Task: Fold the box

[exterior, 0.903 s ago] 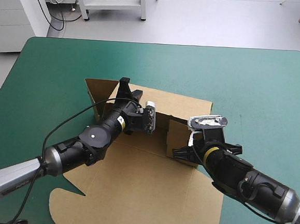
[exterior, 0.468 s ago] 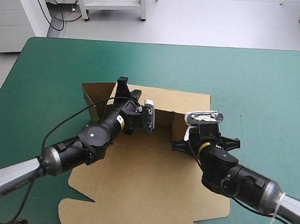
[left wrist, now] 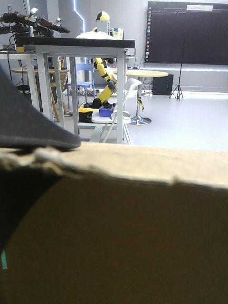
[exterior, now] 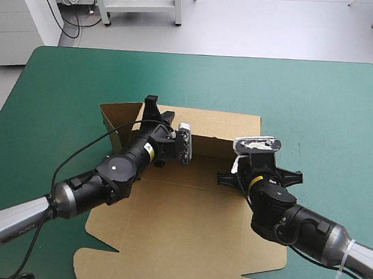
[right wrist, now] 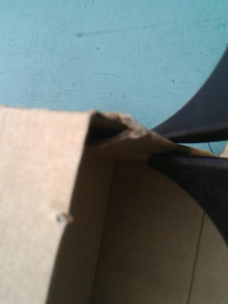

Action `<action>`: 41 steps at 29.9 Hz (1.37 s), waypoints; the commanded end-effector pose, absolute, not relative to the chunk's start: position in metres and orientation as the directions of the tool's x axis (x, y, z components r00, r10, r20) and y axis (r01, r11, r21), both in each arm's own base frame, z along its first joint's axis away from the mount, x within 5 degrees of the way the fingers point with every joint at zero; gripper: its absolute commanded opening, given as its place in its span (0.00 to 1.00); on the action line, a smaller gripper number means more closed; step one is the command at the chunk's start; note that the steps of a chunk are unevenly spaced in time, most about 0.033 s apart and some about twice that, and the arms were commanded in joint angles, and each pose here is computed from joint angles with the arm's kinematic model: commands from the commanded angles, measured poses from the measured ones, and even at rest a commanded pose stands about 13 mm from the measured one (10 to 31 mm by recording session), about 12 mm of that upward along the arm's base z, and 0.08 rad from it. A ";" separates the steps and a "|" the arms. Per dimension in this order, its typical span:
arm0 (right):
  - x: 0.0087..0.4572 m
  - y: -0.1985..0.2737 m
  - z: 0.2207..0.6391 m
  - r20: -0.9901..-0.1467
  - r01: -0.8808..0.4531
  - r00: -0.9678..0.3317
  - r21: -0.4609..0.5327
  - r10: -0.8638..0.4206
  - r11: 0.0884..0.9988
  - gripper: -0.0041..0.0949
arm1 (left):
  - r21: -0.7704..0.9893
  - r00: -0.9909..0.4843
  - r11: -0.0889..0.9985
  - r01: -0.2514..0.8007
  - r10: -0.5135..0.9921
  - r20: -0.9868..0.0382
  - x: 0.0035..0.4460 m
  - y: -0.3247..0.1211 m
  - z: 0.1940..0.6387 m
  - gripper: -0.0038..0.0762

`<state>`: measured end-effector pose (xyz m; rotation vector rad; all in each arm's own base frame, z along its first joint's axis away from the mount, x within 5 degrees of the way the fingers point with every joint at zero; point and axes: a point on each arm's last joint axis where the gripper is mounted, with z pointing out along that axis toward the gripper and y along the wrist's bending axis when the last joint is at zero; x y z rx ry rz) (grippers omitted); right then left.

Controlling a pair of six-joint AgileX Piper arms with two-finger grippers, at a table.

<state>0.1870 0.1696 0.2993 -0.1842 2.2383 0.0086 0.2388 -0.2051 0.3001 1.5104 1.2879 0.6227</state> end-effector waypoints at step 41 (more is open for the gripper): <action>0.245 0.109 0.375 -0.771 -0.191 -0.627 0.016 -0.109 0.982 0.02 | 0.897 0.419 0.276 0.344 0.810 -0.410 0.139 -0.222 0.405 0.54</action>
